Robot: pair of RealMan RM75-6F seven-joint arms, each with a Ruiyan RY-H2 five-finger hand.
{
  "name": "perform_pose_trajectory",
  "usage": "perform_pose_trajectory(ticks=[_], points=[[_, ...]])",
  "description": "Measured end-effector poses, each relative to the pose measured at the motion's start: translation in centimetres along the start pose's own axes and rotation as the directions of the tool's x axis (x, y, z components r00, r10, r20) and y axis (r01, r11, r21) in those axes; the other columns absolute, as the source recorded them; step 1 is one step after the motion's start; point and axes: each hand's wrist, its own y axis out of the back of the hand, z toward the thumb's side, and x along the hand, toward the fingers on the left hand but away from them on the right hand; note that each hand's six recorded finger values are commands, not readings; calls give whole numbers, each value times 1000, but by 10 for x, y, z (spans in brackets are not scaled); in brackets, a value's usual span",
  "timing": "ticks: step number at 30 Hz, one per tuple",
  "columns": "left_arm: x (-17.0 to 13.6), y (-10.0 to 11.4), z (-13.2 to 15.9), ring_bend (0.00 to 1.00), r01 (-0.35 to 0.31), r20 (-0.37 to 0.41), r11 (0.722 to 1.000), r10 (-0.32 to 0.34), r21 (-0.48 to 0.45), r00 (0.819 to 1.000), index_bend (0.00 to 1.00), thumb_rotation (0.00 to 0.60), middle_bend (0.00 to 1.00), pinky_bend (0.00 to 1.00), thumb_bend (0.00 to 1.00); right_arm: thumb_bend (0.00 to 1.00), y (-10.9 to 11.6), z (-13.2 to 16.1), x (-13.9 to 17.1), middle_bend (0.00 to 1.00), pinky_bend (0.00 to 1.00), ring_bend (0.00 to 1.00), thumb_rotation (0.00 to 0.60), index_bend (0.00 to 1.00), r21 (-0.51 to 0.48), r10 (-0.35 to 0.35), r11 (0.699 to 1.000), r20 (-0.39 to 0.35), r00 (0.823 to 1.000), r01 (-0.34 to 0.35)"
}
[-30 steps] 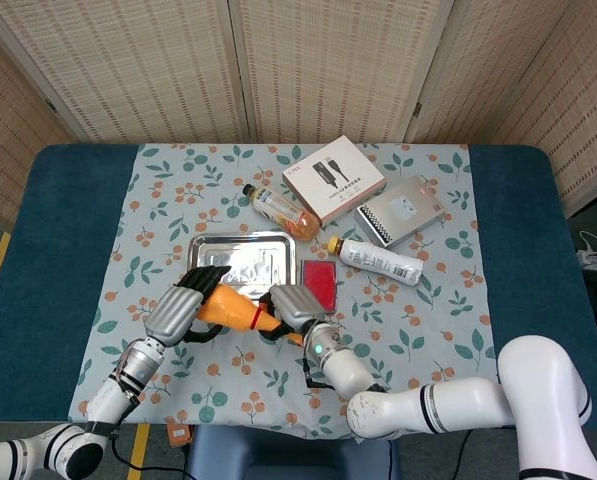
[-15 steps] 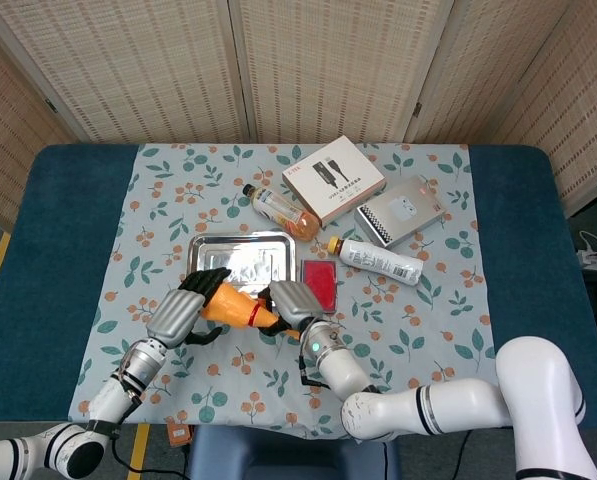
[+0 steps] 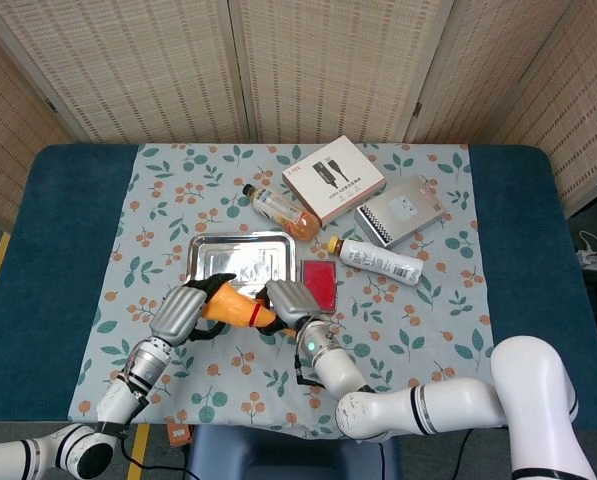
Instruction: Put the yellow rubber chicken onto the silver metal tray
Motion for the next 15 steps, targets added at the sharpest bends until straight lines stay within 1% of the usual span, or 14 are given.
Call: perform_pose_trajectory(ticks=[2,6,11,15], points=[[-1,-3,1,752,13,5,1000,-13,1,1000,927,600,867,929,546,311,3,1,0,646,1000,793,600,906,-12,-12,1000,6,1000,12],[-3,-6,0,760,24,12,999,-24,38,1000,946,600,873,941,631,311,7,1,2,647,1000,793,600,906,-14,-20,1000,16,1000,20],[-4,-8,0,769,8,4,997,-9,72,1000,956,600,879,962,654,311,9,1,3,647,1000,793,600,907,-16,-20,1000,23,1000,20],[-4,-8,2,774,2,7,997,-3,77,1000,960,600,881,966,663,311,8,0,4,646,1000,793,600,907,-15,-16,1000,25,1000,16]])
